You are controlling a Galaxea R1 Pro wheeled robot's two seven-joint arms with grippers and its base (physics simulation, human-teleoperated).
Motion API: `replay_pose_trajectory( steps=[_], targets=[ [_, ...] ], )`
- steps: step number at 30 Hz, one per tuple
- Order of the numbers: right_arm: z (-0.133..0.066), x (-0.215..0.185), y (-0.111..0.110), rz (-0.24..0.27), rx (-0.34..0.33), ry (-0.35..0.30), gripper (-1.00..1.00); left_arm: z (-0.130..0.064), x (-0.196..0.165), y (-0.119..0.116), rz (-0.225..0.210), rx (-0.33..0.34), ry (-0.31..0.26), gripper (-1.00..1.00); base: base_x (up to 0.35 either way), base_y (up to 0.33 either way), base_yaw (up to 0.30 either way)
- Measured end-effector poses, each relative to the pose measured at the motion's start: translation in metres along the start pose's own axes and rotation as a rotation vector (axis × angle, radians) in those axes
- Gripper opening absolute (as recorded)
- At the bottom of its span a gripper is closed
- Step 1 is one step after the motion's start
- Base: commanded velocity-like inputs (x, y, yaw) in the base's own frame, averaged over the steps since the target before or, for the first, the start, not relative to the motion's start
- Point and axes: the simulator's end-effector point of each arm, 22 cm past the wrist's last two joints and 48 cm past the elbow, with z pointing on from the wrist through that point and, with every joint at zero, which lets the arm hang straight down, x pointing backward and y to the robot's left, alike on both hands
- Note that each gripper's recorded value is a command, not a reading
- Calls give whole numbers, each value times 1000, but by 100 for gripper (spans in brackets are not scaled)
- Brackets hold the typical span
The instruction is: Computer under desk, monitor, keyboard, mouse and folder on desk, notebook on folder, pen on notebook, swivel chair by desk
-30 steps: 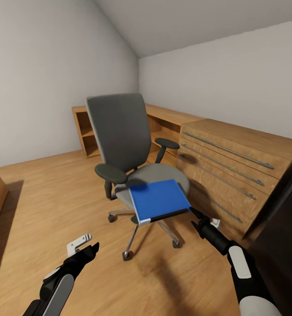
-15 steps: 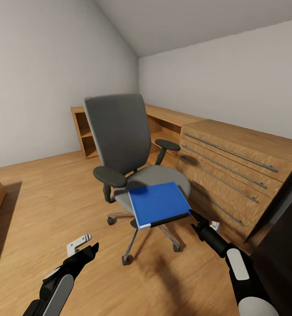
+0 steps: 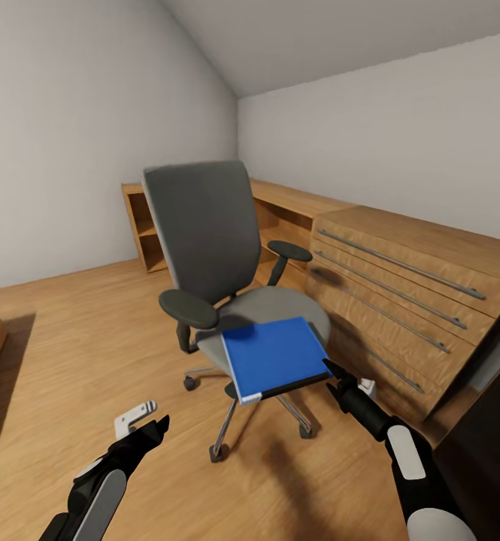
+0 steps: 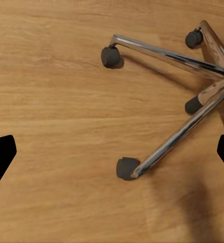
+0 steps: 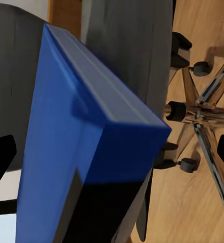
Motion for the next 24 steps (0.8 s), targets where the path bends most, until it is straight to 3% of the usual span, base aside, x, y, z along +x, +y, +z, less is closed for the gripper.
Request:
replay_pose_trajectory(
  steps=[10,24],
  targets=[
    [0,0,0,0,0,0,100,0,0,0,-1,-1,0,100,134,2,0],
    [0,0,0,0,0,0,100,0,0,0,-2,-2,1,100,18,0,0]
  ],
)
